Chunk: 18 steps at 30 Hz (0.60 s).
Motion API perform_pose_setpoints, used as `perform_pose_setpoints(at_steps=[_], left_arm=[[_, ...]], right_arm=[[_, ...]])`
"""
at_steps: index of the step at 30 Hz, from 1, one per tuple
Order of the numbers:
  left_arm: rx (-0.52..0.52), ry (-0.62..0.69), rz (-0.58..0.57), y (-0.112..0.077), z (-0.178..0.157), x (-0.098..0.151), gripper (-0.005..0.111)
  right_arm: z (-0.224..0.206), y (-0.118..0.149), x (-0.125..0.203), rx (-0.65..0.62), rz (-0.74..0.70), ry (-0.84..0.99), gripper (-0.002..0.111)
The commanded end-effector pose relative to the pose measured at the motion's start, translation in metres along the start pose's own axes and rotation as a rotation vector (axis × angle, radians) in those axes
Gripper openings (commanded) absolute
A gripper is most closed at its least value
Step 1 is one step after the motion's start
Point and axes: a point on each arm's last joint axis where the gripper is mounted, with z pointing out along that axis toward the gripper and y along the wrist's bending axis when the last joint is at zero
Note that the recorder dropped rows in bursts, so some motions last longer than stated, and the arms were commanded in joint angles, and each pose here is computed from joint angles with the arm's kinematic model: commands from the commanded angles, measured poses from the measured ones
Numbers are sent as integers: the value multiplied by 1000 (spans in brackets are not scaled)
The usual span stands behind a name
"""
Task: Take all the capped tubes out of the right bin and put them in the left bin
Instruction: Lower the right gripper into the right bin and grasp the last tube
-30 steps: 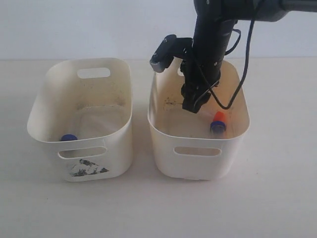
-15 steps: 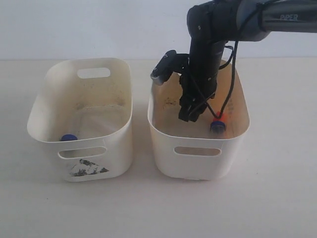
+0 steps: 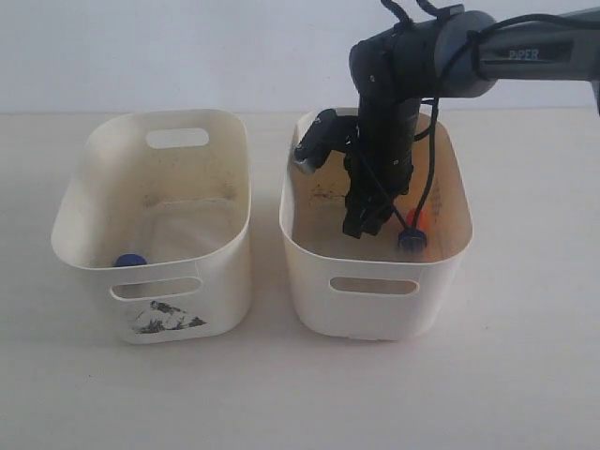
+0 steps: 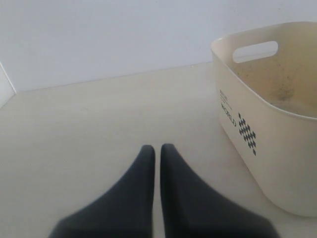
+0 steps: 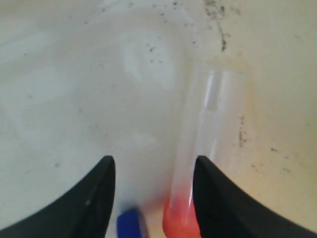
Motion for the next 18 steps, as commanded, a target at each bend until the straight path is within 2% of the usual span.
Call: perform_pose_setpoints(at_steps=[1, 8, 11, 12, 14, 16, 18], left_arm=[[-1, -21, -13, 0, -1, -3, 4], [-1, -21, -13, 0, -1, -3, 4], [-1, -21, -13, 0, -1, -3, 4], [-1, -21, -13, 0, -1, -3, 4], [-1, -21, -13, 0, -1, -3, 4], [-1, -21, -13, 0, -1, -3, 4], [-1, -21, -13, 0, -1, -3, 4]], right_arm=[[1, -9, 2, 54, 30, -3, 47], [1, -10, 1, 62, 58, -23, 48], [1, -10, 0, 61, 59, -25, 62], [1, -10, 0, 62, 58, -26, 70], [1, -10, 0, 63, 58, -28, 74], [1, -10, 0, 65, 60, -33, 71], [2, -10, -1, 65, 60, -33, 62]])
